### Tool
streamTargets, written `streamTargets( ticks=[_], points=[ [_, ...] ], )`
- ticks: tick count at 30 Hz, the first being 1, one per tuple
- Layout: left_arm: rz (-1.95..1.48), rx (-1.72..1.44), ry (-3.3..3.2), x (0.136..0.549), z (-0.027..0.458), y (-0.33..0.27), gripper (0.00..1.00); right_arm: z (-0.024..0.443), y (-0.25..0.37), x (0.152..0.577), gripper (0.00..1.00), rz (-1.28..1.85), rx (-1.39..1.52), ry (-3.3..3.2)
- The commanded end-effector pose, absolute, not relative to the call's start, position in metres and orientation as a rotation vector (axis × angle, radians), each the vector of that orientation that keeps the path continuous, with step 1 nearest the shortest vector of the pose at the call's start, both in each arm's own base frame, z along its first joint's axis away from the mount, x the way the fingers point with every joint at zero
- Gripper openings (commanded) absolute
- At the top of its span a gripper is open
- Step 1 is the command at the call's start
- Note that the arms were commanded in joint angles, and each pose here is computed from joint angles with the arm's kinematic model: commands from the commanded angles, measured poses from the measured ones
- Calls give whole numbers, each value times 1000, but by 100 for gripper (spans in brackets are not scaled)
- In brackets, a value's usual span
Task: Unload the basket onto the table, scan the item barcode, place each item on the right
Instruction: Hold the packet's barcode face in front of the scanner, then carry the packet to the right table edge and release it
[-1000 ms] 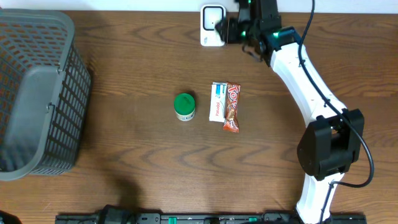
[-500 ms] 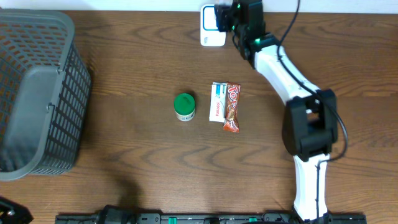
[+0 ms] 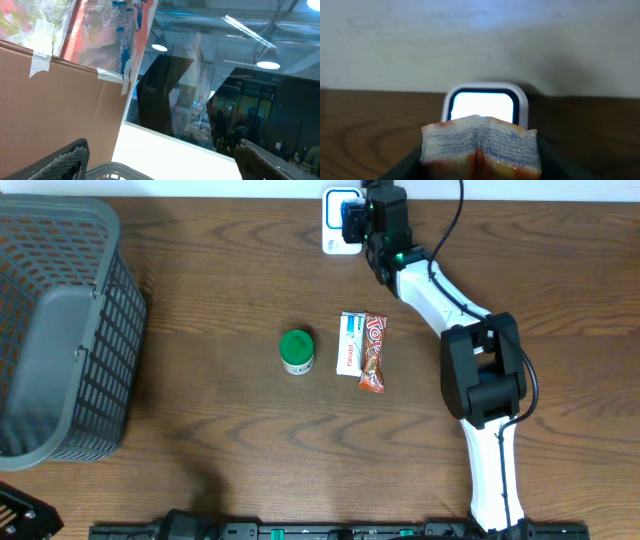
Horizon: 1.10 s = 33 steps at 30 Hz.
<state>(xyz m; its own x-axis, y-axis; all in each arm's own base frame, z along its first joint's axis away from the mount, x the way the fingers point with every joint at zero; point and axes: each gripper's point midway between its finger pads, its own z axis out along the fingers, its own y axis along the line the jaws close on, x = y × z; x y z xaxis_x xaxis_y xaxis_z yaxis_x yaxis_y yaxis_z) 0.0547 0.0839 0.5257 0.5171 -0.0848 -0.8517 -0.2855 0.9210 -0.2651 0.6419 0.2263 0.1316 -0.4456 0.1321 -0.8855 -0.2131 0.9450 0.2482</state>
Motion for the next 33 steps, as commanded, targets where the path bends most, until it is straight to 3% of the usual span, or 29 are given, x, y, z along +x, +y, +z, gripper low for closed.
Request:
streamTargets(
  ticks=[1,23,29,33],
  points=[
    [110,-391,1022,54,524,81,93,163,231,646,53,364,-24,1920],
    [78,-320,1041,59,523,69,93,163,218,659,53,296,35,1852],
    [75,-322,1030,54,523,70,93,190,190,645,42,237,52,1963],
    [67,-328,1002,43,524,73,93,213,149,626,45,159,103,2043]
  ],
)
